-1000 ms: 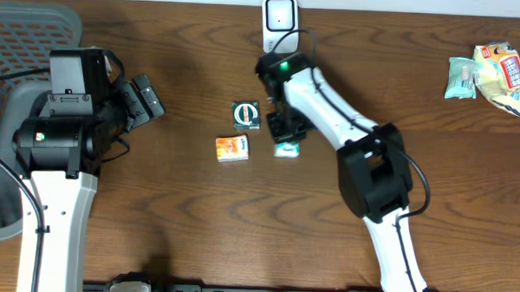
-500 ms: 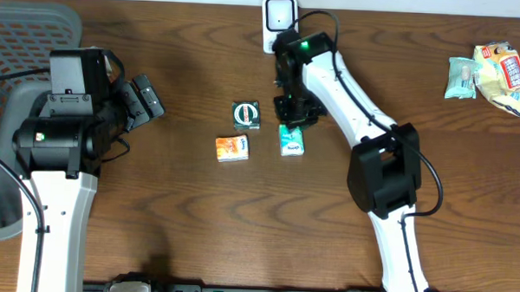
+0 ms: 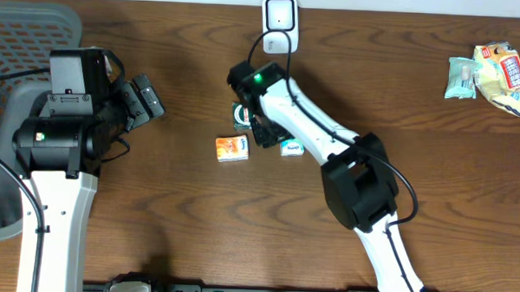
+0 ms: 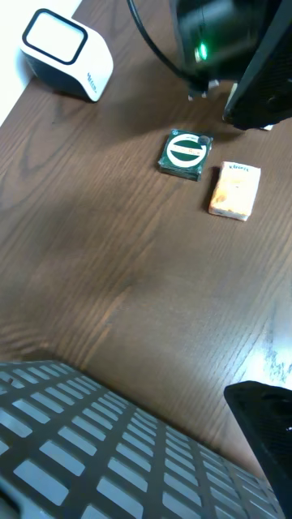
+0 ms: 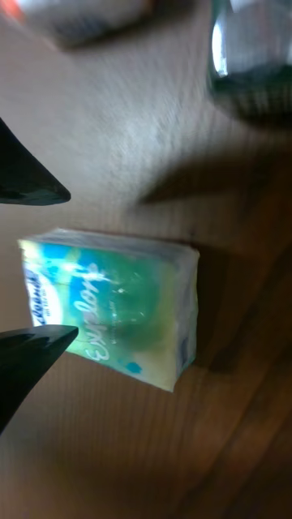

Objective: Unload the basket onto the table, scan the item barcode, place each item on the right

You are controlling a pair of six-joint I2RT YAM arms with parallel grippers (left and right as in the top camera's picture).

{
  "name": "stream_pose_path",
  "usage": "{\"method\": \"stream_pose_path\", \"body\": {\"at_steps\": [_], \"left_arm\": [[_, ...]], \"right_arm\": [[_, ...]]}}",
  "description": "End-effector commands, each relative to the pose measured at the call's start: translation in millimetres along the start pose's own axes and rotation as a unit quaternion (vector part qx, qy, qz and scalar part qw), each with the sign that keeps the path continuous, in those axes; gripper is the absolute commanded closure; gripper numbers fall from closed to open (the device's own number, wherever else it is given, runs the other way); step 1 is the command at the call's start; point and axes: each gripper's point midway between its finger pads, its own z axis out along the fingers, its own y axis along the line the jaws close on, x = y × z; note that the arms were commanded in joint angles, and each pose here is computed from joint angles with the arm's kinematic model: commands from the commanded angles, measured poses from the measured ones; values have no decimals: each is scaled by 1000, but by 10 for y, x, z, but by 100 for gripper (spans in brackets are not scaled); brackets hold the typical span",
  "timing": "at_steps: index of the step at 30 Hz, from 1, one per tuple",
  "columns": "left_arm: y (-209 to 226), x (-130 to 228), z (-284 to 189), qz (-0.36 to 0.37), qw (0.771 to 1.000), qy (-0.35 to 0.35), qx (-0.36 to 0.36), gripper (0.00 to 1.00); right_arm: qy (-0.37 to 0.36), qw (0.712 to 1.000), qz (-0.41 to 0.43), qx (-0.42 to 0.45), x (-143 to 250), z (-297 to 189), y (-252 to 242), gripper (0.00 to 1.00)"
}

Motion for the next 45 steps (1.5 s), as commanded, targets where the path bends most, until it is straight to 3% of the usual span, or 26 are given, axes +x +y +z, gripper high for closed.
{"method": "stream_pose_path", "body": {"at_steps": [1,3,8,14,19,24,29,32,38,41,45], "left_arm": [[21,-41,-25,4,1000,-7,-4,2],[20,-40,-24,4,1000,-7,-4,2],[21,-40,-24,4,1000,-7,-4,2],[21,-40,-24,4,1000,-7,-4,2],[21,-40,-24,4,1000,-7,-4,2],[20,-40,-24,4,1000,-7,-4,2],[21,-40,-24,4,1000,-7,-4,2],[21,-40,-24,4,1000,-7,-4,2],[21,-40,-24,4,1000,-7,-4,2],[20,-40,-24,4,1000,-7,-4,2],[21,-40,-24,4,1000,-7,-4,2]], "right_arm": [[-16,998,33,55,19,125,-127,60],[-14,998,33,56,42,193,-122,67],[-8,998,35,54,57,213,-141,98],[-3,1000,5,14,-41,-20,-153,99],[-1,984,-58,-171,-204,-410,56,99],[-3,906,-117,-408,-210,-769,270,99],[-13,826,-133,-548,-141,-854,207,99],[-2,801,-104,-590,-90,-712,129,99],[29,778,-28,-627,76,-226,-44,99],[32,781,15,-623,70,-15,-231,98],[38,805,63,-588,17,163,-602,81]]}}
